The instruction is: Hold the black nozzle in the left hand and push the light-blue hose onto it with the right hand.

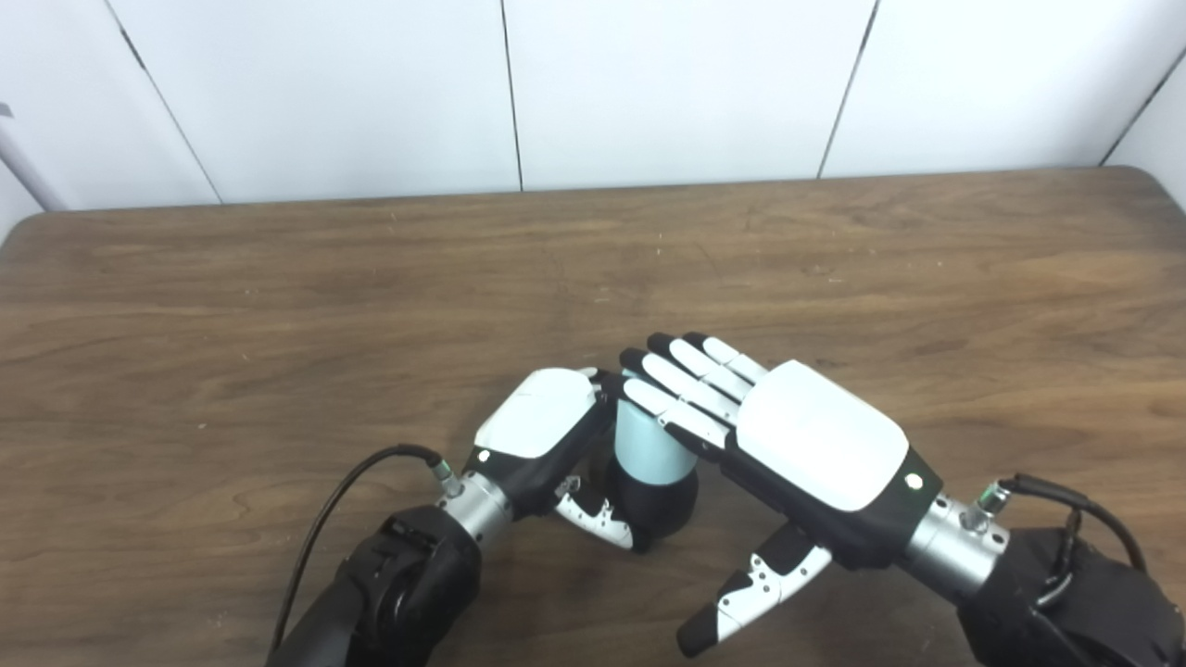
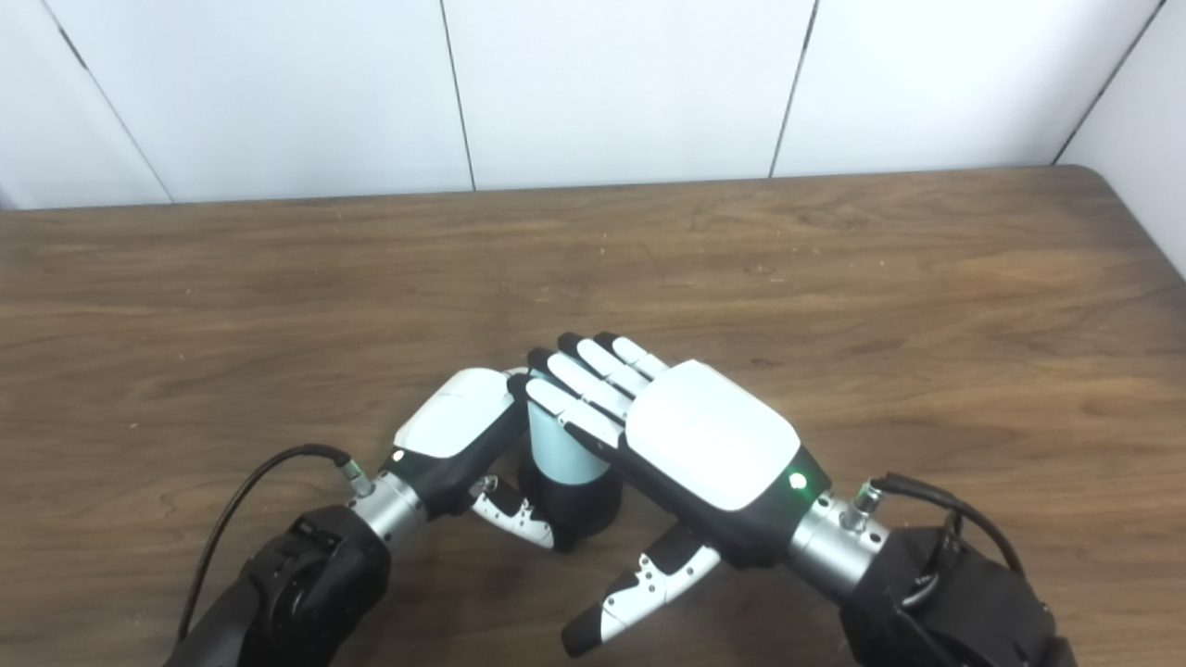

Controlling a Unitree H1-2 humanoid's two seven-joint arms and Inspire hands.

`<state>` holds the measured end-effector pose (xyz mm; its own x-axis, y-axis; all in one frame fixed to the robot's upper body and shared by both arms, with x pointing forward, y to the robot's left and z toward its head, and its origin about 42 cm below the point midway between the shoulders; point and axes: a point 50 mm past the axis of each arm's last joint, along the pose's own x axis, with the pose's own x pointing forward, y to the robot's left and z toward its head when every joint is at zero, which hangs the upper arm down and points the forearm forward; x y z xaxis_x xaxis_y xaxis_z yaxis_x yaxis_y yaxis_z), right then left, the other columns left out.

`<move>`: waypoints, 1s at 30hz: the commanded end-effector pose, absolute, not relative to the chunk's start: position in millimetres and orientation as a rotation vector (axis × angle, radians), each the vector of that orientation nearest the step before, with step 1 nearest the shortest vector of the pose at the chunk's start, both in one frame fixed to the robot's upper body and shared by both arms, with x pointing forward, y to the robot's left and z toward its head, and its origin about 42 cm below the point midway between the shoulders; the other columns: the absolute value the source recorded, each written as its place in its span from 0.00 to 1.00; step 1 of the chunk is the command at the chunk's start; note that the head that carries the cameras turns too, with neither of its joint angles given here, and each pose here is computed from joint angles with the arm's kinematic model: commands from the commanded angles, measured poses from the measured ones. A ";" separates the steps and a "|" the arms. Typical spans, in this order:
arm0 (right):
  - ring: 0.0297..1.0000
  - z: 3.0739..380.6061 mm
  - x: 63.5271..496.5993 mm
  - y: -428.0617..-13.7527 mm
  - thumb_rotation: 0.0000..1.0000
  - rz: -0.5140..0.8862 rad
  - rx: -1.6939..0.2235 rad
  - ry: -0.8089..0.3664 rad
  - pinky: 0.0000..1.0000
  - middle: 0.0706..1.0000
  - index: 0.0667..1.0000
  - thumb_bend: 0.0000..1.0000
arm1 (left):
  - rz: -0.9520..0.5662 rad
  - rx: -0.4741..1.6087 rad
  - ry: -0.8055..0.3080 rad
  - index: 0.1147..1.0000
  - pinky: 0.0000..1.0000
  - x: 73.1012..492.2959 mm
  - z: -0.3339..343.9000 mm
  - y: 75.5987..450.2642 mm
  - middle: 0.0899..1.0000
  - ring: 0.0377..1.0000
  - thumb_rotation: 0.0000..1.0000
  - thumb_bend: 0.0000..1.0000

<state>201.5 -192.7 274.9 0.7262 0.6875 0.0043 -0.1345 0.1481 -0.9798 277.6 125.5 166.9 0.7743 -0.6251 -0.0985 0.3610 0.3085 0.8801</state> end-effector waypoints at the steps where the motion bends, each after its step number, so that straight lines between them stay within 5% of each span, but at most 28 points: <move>1: 1.00 274.5 203.7 -198.2 0.93 0.686 -1.330 -0.434 1.00 0.99 0.97 0.72 | -0.807 1.127 -0.116 0.42 0.90 262.7 131.6 134.2 0.44 0.63 0.00 0.52; 13: 1.00 318.8 207.9 -204.0 0.92 0.506 -1.354 -0.623 1.00 1.00 0.97 0.71 | -0.807 1.128 -0.123 0.40 0.90 262.7 129.9 132.2 0.48 0.63 0.00 0.52; 30: 1.00 352.5 224.2 -210.1 0.83 0.434 -1.286 -0.708 1.00 0.99 0.96 0.73 | -0.795 1.122 -0.113 0.45 0.88 268.1 140.5 139.6 0.41 0.61 0.00 0.52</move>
<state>226.2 -209.7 339.8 0.7350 0.6552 0.1749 0.0200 0.2369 -0.9713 279.5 126.0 169.5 0.7702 -0.6300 -0.0991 0.3642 0.3070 0.8793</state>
